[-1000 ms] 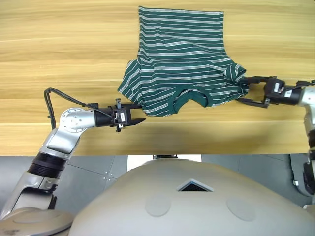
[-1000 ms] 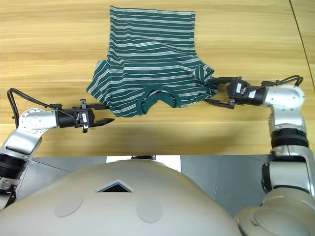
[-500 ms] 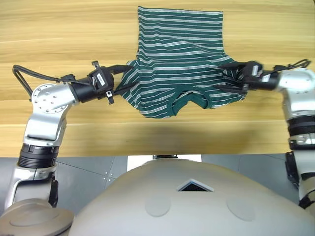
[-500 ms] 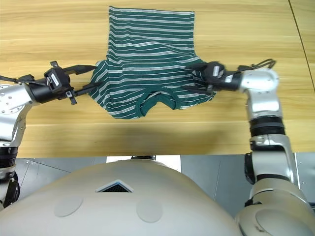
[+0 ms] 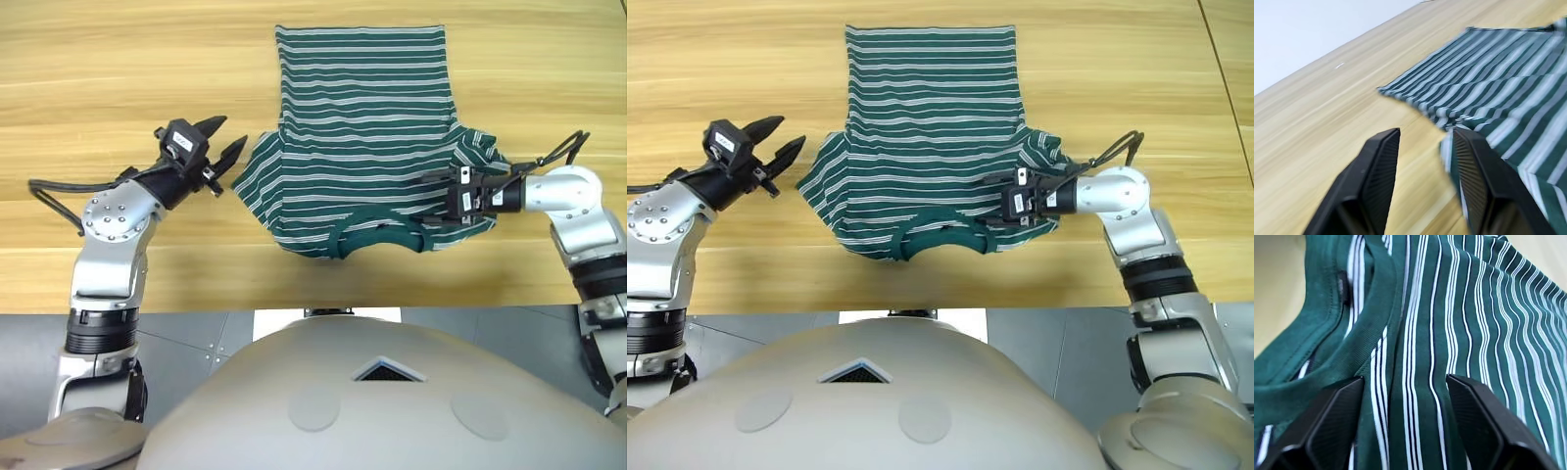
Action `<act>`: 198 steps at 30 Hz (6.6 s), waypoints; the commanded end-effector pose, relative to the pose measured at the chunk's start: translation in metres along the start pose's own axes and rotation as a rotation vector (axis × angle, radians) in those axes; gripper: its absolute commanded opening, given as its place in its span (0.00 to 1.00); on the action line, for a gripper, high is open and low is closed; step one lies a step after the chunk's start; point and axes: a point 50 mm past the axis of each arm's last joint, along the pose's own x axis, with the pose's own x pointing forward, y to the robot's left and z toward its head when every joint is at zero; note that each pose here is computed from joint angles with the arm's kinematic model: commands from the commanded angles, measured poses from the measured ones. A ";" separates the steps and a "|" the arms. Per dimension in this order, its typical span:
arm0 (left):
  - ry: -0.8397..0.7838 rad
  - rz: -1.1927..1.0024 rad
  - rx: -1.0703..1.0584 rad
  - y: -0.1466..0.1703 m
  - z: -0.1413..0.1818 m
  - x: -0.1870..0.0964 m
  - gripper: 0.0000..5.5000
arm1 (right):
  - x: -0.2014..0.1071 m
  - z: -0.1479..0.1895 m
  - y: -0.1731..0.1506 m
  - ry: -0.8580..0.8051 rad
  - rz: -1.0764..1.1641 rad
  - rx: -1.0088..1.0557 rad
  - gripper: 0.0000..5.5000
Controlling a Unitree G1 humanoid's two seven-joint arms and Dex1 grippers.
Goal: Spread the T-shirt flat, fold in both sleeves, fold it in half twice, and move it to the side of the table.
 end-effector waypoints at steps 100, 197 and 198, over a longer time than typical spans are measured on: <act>-0.138 -0.098 -0.301 -0.132 0.044 -0.013 0.42 | -0.091 -0.069 0.050 0.007 -0.568 1.205 0.72; 0.287 -0.547 0.405 -0.078 -0.017 -0.030 0.98 | -0.045 -0.006 0.032 0.261 0.152 0.089 0.68; 0.286 -0.546 0.395 -0.078 -0.018 -0.029 0.98 | -0.045 -0.006 0.031 0.261 0.141 0.086 0.65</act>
